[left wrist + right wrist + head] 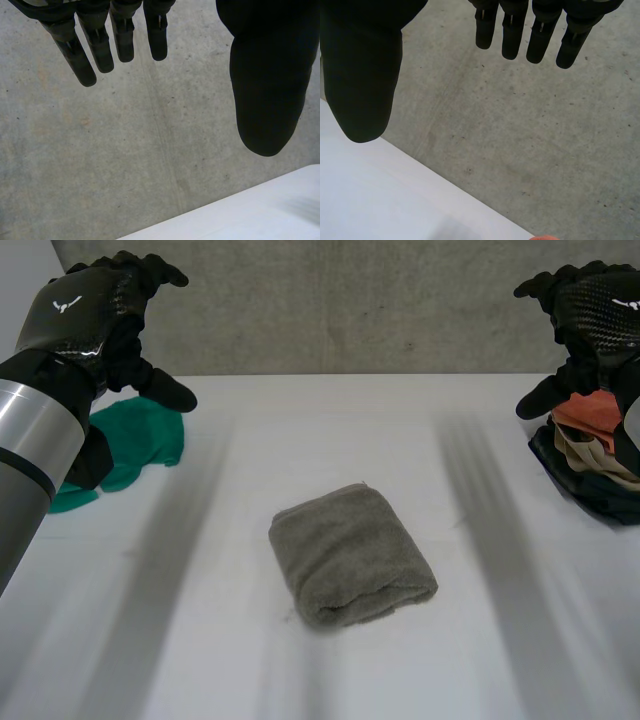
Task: Fold the laundry.
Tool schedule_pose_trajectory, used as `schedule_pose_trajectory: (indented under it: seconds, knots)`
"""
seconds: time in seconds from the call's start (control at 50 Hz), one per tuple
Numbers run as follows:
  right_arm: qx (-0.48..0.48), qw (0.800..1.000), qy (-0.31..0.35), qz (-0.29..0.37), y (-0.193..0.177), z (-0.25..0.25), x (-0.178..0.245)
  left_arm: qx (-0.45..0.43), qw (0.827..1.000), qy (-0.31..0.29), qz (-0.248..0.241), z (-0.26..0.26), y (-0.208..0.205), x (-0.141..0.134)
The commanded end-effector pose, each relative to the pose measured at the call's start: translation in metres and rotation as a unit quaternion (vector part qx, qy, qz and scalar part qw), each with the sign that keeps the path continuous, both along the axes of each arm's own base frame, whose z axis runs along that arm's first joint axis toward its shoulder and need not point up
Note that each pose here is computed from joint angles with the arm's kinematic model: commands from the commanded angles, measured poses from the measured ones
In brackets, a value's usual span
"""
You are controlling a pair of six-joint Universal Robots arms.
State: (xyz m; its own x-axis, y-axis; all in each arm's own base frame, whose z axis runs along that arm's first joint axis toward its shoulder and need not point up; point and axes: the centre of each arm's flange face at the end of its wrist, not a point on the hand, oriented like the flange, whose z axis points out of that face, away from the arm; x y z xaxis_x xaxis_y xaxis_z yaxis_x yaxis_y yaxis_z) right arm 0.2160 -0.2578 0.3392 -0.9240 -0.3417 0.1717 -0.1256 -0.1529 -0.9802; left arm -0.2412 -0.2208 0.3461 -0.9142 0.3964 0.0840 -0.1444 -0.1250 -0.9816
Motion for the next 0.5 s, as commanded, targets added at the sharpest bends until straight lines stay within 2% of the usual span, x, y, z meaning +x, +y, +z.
schedule_pose_trajectory:
  seconds: [0.02,0.24,0.3,0.34,0.36,0.4,0.42,0.48,0.5]
  knots:
    - [-0.008,0.999,0.030,0.019,0.001,-0.001,0.002,0.000,1.000,0.000,0.000,0.000,0.000,0.000]
    - [-0.002,0.999,0.038,0.023,0.003,0.000,0.002,-0.004,1.000,0.000,-0.003,0.002,-0.001,-0.001]
    - [0.014,0.997,0.063,0.042,0.010,-0.004,0.006,-0.010,1.000,-0.003,-0.027,0.005,0.001,-0.005]
    - [0.029,0.992,0.097,0.071,0.018,-0.011,0.010,-0.016,0.998,-0.006,-0.053,0.007,0.001,-0.009]
    - [0.036,0.990,0.110,0.082,0.021,-0.015,0.012,-0.022,0.996,-0.011,-0.089,0.010,0.001,-0.015]
    - [0.049,0.984,0.135,0.103,0.027,-0.023,0.014,-0.030,0.991,-0.017,-0.130,0.013,0.003,-0.022]
    - [0.066,0.978,0.156,0.120,0.031,-0.033,0.016,-0.037,0.984,-0.024,-0.172,0.014,0.007,-0.029]
    - [0.089,0.969,0.176,0.147,0.040,-0.050,0.020,-0.039,0.972,-0.036,-0.230,0.011,0.009,-0.039]
    - [0.097,0.964,0.183,0.165,0.046,-0.062,0.026,-0.040,0.962,-0.044,-0.265,0.008,0.010,-0.046]
